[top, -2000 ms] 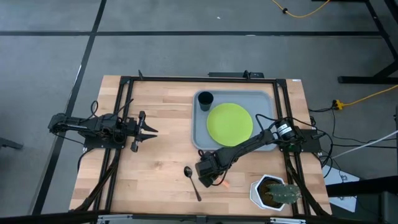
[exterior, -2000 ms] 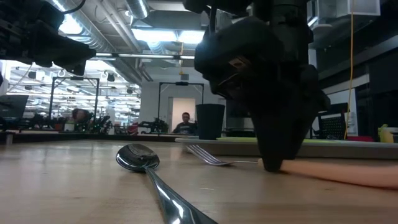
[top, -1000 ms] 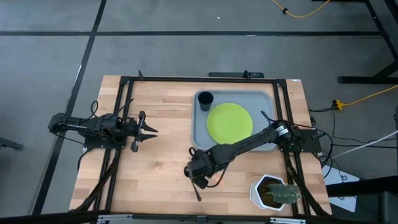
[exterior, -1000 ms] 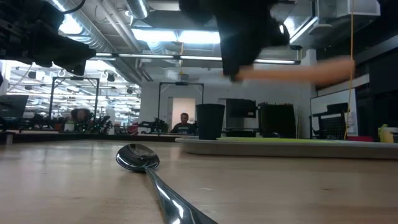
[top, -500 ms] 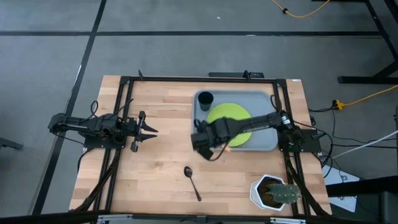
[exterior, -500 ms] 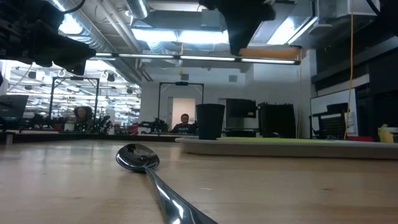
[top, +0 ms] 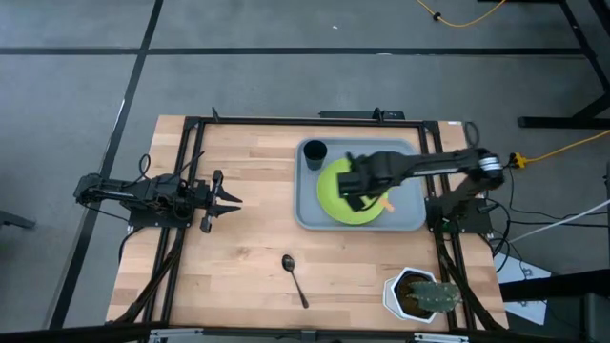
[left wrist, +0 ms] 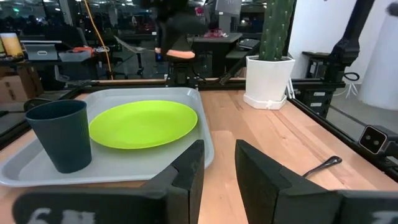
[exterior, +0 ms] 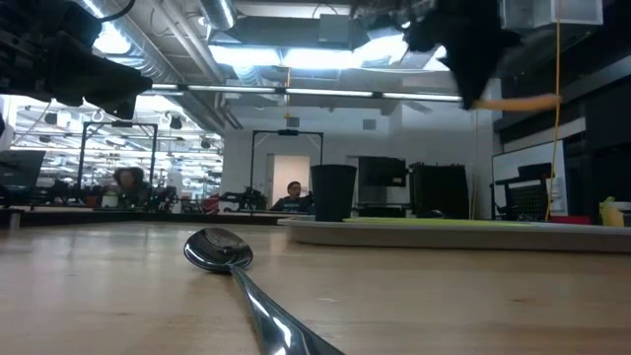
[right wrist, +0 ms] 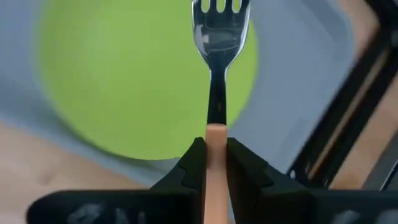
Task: Pick and place plate/cup/fork/spoon on tray
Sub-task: Put the brown fork on the gray serving tray to the right of the light green plate
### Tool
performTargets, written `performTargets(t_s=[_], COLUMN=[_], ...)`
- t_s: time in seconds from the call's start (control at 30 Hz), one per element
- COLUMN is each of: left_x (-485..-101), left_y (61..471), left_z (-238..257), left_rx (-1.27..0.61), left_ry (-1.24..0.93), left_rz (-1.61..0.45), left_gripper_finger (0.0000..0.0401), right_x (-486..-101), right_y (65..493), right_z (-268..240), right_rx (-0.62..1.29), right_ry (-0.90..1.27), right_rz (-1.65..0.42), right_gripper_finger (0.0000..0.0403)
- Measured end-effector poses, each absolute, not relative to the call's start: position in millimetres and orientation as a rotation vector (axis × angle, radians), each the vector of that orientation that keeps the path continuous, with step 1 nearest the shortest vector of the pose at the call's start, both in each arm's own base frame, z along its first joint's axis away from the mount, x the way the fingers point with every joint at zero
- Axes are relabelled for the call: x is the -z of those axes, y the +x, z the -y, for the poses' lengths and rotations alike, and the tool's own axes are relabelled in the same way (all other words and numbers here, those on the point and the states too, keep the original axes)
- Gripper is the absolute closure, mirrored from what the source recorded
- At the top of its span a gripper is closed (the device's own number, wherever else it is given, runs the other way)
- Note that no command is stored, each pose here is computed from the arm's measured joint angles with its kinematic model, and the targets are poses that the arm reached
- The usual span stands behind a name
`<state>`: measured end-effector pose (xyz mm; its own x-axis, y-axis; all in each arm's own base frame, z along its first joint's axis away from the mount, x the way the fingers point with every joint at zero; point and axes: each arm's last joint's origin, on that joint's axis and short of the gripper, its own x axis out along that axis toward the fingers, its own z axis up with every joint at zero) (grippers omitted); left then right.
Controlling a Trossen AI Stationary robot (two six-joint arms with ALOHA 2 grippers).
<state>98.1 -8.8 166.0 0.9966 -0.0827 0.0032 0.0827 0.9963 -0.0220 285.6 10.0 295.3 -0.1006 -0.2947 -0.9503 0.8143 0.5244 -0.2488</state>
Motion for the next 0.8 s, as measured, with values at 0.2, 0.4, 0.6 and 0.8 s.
performTargets(t_s=[0.2,0.4,0.6,0.8], left_x=[-166.0,-166.0,-166.0,-166.0], left_y=[98.1,98.1,98.1,98.1], left_z=[8.8,8.8,8.8,8.8], left_rx=[0.083,0.083,0.083,0.082], left_ry=[-0.022,-0.022,-0.022,-0.022], left_rz=[0.002,0.003,0.003,0.003], left_gripper_finger=[0.0319,0.0319,0.0319,0.0319], right_x=[-257.1,-202.7,-177.2,-166.8], right_y=[239.4,209.3,189.6,178.1], right_z=[0.3,16.4,34.2,51.4], right_rx=[1.141,1.218,1.311,1.426], right_ry=[0.681,0.868,0.964,1.053], right_rz=[-1.278,-1.312,-1.33,-1.301], right_gripper_finger=[0.0361,0.0361,0.0361,0.0352])
